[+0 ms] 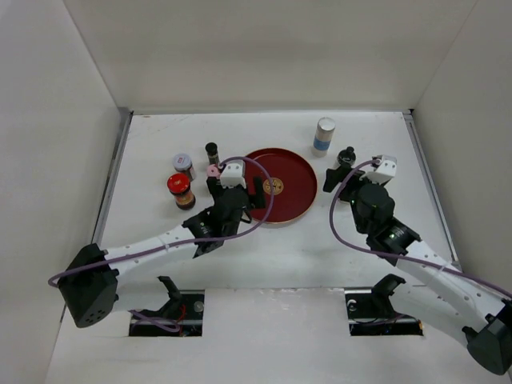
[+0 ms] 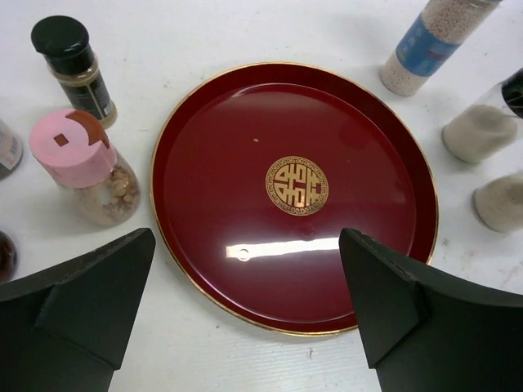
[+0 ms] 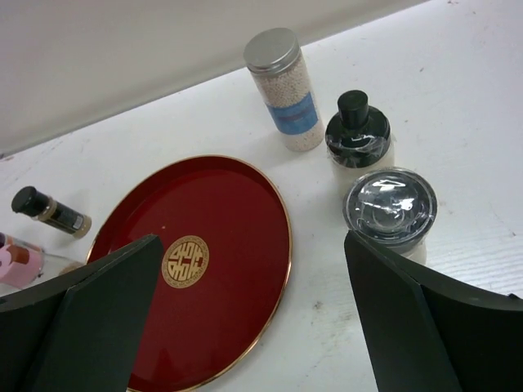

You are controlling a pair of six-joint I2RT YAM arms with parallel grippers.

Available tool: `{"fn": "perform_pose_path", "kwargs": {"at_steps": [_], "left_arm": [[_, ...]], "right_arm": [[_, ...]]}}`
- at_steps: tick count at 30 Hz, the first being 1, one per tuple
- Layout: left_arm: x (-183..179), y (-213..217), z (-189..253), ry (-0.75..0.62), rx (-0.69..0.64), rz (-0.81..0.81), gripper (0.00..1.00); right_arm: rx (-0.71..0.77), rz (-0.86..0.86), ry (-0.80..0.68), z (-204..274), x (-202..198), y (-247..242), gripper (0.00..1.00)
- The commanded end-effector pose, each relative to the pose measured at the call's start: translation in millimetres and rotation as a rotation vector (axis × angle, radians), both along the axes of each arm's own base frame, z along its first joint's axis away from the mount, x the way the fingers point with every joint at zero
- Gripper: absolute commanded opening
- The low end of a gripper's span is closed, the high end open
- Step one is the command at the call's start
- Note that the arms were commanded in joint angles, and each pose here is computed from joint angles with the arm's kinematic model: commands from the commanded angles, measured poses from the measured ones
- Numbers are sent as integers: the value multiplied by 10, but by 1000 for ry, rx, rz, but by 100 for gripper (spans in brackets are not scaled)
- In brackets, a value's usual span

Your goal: Organize the condiment bottles

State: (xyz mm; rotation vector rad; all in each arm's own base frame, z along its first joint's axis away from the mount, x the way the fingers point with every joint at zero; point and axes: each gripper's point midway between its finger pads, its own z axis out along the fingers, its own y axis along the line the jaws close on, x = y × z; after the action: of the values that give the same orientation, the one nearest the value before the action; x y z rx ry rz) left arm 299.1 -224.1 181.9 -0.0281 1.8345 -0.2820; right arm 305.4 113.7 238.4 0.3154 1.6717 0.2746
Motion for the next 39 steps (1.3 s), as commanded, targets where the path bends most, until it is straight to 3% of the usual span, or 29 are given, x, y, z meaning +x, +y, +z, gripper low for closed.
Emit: {"fn": "perform_pose_path", "kwargs": {"at_steps": [1, 5, 6, 9, 11, 15, 17, 19, 20, 22, 25, 27, 29, 33, 39], "left_arm": [[-63, -36, 152, -44, -81, -18, 100], [-98, -127, 260, -90, -144, -51, 100], [-113, -148, 276, -103, -163, -59, 100], [-146, -197, 314, -147, -208, -82, 100], [-171, -193, 291, -170, -222, -94, 100], [-289, -228, 259, -206, -300, -142, 100], [-394, -310, 244, -207, -322, -201, 94], [-442, -370, 223, -208, -331, -246, 61], [-434, -369, 201, -206, -329, -252, 49], [-434, -363, 171, -198, -328, -264, 36], [-444, -384, 153, -194, -333, -279, 36], [-446, -366, 144, -193, -336, -272, 39], [-423, -297, 147, -198, -346, -247, 42], [-401, -226, 159, -205, -368, -223, 49], [-374, -233, 89, -195, -361, -219, 50]], "right_arm": [[41, 12, -52, 376, 9, 48, 100], [25, 49, -33, 506, 99, 196, 100], [25, 62, -39, 553, 127, 239, 93], [22, 93, -38, 675, 218, 365, 45], [6, 114, -32, 754, 291, 438, 24], [-86, 74, 12, 871, 616, 318, 15], [-146, 19, 51, 913, 820, 163, 16], [-189, -39, 100, 894, 1062, -52, 21], [-201, -55, 121, 873, 1147, -115, 24], [-216, -81, 169, 798, 1397, -260, 44], [-257, -7, 246, 607, 1715, -205, 83], [-301, 55, 300, 441, 1885, -113, 95], [-328, 81, 335, 319, 2047, -59, 100], [-348, 107, 388, 69, 2330, 3, 100], [-327, 95, 418, -195, 2561, -22, 100]]}}
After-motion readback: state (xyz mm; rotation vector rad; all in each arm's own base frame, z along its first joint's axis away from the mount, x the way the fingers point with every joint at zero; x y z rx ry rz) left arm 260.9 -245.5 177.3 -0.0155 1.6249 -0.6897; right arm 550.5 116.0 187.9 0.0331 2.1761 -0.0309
